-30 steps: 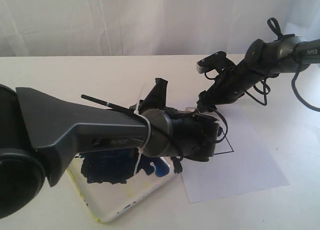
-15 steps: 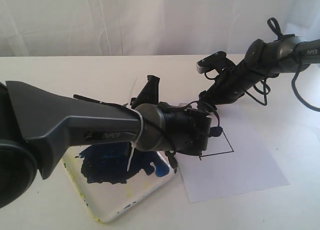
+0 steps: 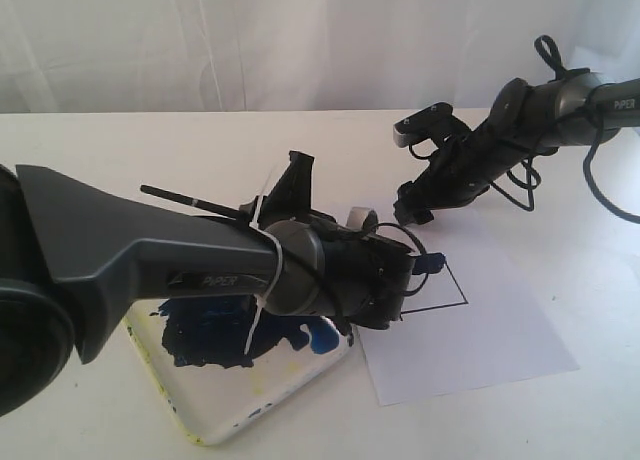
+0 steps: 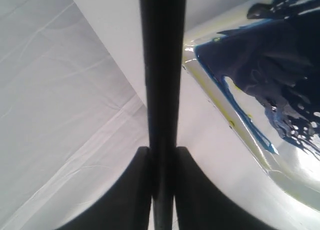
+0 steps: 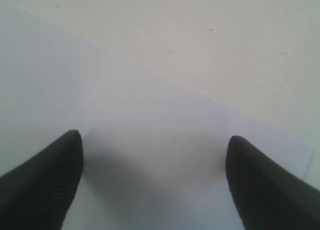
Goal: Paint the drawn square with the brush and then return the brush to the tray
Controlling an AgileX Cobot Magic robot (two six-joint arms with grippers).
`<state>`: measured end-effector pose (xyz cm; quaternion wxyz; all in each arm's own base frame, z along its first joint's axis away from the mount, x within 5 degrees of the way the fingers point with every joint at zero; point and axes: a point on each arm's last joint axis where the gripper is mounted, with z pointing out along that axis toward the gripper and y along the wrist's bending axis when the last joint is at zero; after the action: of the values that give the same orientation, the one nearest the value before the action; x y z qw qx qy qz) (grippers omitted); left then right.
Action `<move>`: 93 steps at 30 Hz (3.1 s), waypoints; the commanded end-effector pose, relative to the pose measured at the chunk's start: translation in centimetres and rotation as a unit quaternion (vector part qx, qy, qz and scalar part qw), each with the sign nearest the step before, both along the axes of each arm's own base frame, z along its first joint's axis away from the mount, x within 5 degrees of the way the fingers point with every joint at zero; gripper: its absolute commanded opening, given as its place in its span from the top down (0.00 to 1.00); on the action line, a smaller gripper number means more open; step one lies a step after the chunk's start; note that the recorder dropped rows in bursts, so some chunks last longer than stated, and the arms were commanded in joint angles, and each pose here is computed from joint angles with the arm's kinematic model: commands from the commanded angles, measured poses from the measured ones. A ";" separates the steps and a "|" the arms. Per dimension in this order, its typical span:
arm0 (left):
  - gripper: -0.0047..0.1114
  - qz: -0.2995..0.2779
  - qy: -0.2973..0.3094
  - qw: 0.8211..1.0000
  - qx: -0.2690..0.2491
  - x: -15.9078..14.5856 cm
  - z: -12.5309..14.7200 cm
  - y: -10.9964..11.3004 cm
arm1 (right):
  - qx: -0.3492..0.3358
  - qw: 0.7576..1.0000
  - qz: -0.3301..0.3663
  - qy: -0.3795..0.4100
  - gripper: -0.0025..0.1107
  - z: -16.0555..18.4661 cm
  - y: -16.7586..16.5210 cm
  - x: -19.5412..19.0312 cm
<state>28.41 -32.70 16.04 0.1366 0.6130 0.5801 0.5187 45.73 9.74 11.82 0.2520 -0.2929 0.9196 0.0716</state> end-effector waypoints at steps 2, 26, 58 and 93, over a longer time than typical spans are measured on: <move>0.96 0.037 -0.022 0.999 0.023 -0.3 0.8 0.8 | -0.016 1.000 0.014 0.022 0.33 -1.3 -0.2 -0.4; 0.96 -0.032 0.027 0.999 -0.021 -0.9 2.1 -2.3 | -0.016 1.000 0.014 0.022 0.33 -1.3 -0.2 -0.4; 0.96 -0.044 -0.004 0.999 0.006 -0.3 0.4 -4.8 | -0.015 1.000 0.014 0.023 0.33 -1.3 -0.2 -0.4; 0.96 -0.025 0.037 0.999 0.031 -2.3 -0.1 -5.1 | -0.015 1.000 0.014 0.023 0.33 -1.3 -0.2 -0.4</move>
<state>26.88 -38.36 15.66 0.1481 0.6662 0.5361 0.4968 45.73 9.74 11.82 0.2520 -0.2929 0.9196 0.0716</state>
